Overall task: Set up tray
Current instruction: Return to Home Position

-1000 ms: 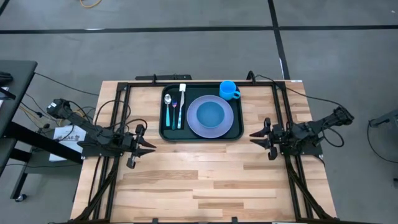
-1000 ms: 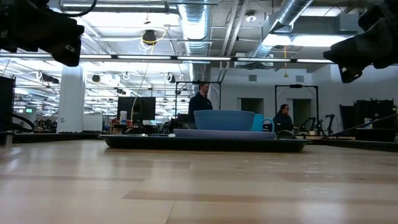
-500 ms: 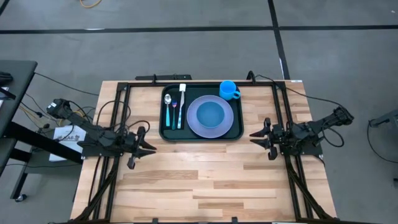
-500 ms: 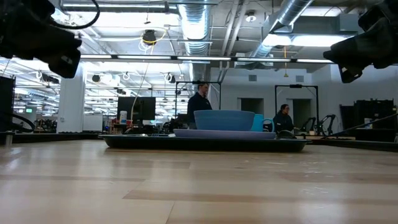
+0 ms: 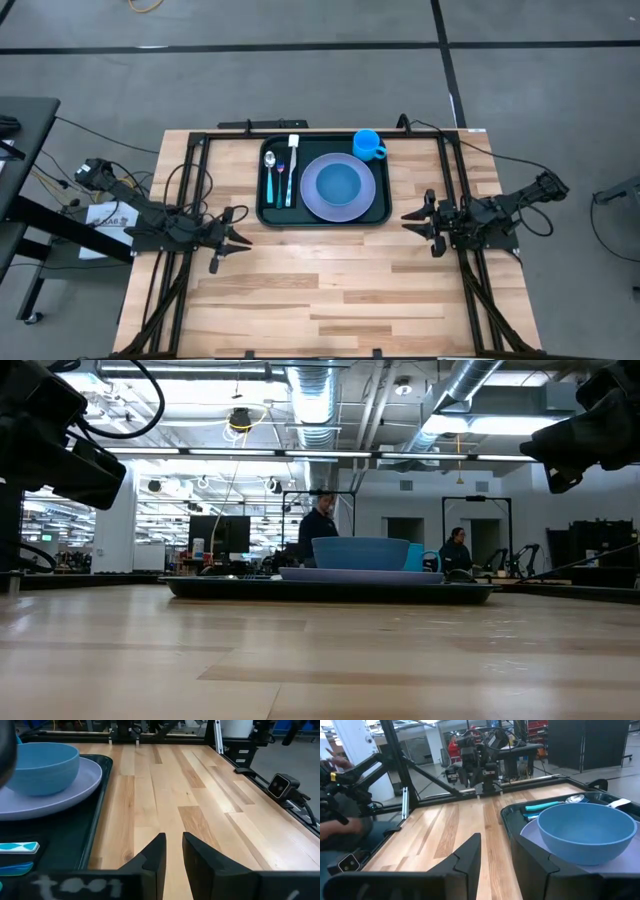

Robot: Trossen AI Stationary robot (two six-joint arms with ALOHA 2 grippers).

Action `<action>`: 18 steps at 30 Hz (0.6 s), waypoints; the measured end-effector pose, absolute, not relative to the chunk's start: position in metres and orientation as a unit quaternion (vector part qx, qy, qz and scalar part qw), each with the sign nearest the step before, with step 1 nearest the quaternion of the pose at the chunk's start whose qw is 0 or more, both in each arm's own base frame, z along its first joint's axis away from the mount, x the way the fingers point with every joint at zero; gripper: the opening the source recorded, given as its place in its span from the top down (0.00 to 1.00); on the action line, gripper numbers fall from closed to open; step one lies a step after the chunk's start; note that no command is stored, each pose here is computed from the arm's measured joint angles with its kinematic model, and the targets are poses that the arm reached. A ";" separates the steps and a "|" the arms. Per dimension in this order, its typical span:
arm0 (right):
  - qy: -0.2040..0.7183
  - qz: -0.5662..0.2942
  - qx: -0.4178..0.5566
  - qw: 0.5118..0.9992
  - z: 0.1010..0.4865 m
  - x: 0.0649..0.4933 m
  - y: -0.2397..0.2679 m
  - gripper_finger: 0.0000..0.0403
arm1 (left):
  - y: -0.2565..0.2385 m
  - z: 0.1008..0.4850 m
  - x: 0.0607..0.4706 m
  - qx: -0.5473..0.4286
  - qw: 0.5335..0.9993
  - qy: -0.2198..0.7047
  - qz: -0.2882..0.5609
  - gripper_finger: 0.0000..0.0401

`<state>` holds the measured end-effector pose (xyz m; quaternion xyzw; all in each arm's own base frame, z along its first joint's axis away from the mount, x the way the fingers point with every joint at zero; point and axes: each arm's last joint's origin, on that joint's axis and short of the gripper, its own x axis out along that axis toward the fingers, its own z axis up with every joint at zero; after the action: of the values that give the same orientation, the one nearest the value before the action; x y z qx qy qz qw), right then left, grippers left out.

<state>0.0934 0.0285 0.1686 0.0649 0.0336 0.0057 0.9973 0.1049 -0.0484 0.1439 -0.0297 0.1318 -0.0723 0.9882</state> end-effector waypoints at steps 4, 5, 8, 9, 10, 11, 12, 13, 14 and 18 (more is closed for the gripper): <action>0.034 0.006 0.065 0.997 0.169 0.093 0.029 0.75 | -0.048 0.144 0.105 -0.027 0.988 0.132 -0.073 0.87; 0.034 0.006 0.065 0.997 0.169 0.093 0.029 0.75 | -0.048 0.144 0.105 -0.026 0.988 0.132 -0.073 0.87; 0.034 0.006 0.065 0.997 0.169 0.093 0.029 0.75 | -0.048 0.144 0.105 -0.029 0.988 0.133 -0.072 0.87; 0.034 0.006 0.065 0.997 0.169 0.093 0.029 0.75 | -0.048 0.144 0.105 -0.030 0.988 0.133 -0.072 0.87; 0.034 0.006 0.065 0.997 0.169 0.093 0.029 0.75 | -0.048 0.144 0.105 -0.030 0.988 0.133 -0.072 0.87; 0.034 0.006 0.065 0.997 0.169 0.093 0.029 0.75 | -0.048 0.144 0.105 -0.029 0.988 0.133 -0.072 0.87; 0.034 0.006 0.065 0.997 0.169 0.093 0.029 0.75 | -0.048 0.144 0.105 -0.029 0.988 0.133 -0.072 0.87; 0.034 0.006 0.065 0.997 0.169 0.093 0.029 0.75 | -0.048 0.144 0.105 -0.027 0.988 0.134 -0.072 0.87; 0.034 0.006 0.065 0.997 0.169 0.093 0.029 0.75 | -0.048 0.144 0.105 -0.027 0.988 0.134 -0.072 0.87; 0.034 0.006 0.065 0.997 0.169 0.093 0.029 0.75 | -0.048 0.144 0.105 -0.030 0.988 0.134 -0.072 0.87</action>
<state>0.0934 0.0285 0.1686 0.0649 0.0336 0.0057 0.9973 0.1049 -0.0484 0.1443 -0.0298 0.1336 -0.0717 0.9880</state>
